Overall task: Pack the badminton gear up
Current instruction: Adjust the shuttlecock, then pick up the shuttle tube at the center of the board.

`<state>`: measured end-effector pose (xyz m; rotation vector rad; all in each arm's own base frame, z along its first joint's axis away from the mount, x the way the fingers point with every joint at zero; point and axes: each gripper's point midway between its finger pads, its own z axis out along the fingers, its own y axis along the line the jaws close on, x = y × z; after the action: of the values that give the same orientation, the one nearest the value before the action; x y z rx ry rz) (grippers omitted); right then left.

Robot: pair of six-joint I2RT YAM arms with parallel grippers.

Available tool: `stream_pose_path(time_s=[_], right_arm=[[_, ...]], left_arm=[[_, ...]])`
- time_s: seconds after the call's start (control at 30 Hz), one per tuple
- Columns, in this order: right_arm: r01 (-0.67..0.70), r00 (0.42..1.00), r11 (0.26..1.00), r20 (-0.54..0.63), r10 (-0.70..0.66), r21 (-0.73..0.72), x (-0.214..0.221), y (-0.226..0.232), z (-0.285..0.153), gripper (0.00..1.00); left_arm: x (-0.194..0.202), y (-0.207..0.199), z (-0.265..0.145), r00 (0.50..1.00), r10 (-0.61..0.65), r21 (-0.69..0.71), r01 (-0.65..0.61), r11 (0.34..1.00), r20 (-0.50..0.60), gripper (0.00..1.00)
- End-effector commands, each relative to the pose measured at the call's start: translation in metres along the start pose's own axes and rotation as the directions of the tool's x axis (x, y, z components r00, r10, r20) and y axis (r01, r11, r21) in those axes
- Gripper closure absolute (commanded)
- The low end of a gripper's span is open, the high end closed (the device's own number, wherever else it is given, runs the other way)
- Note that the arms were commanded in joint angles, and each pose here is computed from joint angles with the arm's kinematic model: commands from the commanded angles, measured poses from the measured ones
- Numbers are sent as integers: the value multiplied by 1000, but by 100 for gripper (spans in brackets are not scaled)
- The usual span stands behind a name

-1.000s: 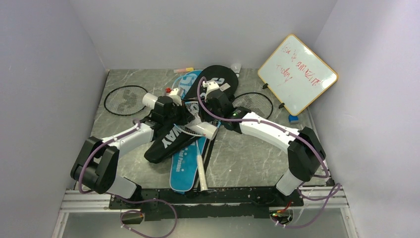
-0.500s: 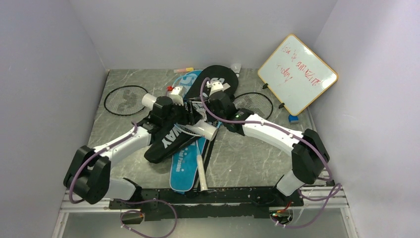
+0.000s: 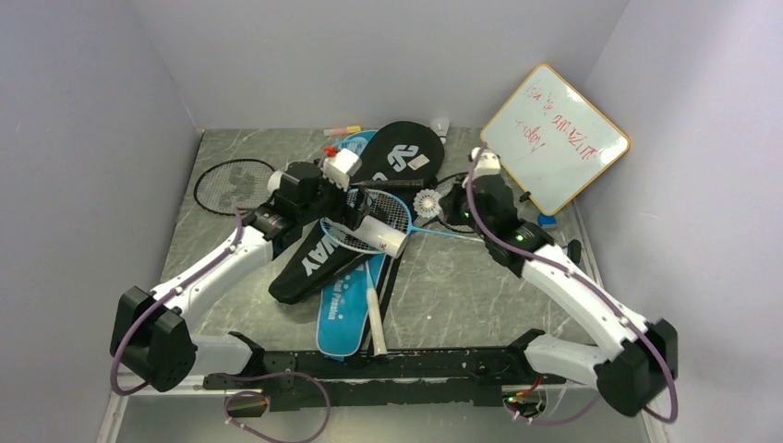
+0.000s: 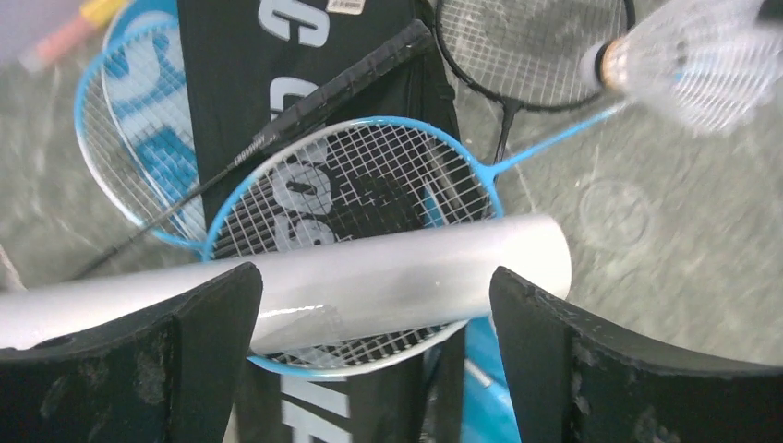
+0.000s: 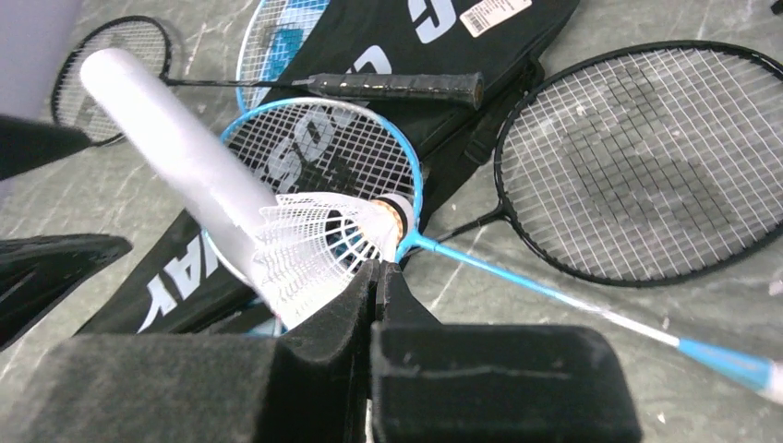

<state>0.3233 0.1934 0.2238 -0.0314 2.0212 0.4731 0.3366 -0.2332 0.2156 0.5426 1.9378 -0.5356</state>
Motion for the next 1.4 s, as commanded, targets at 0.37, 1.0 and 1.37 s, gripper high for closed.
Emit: stream_pose_path(time_s=[0.37,1.0,1.37], right_arm=[[-97,993,987,56,105,-130,9,-2,-75,100],[-129,988,981,63,139,-142,21,-8,-88,100],[-35,965,929,229,127,-368,-27,30,-132,100]], left_arm=[[42,-35,52,479,868,505,-787,355,135,3],[91,-29,77,457,888,643,-695,322,49,43],[-8,-53,31,585,789,379,-784,492,187,46]])
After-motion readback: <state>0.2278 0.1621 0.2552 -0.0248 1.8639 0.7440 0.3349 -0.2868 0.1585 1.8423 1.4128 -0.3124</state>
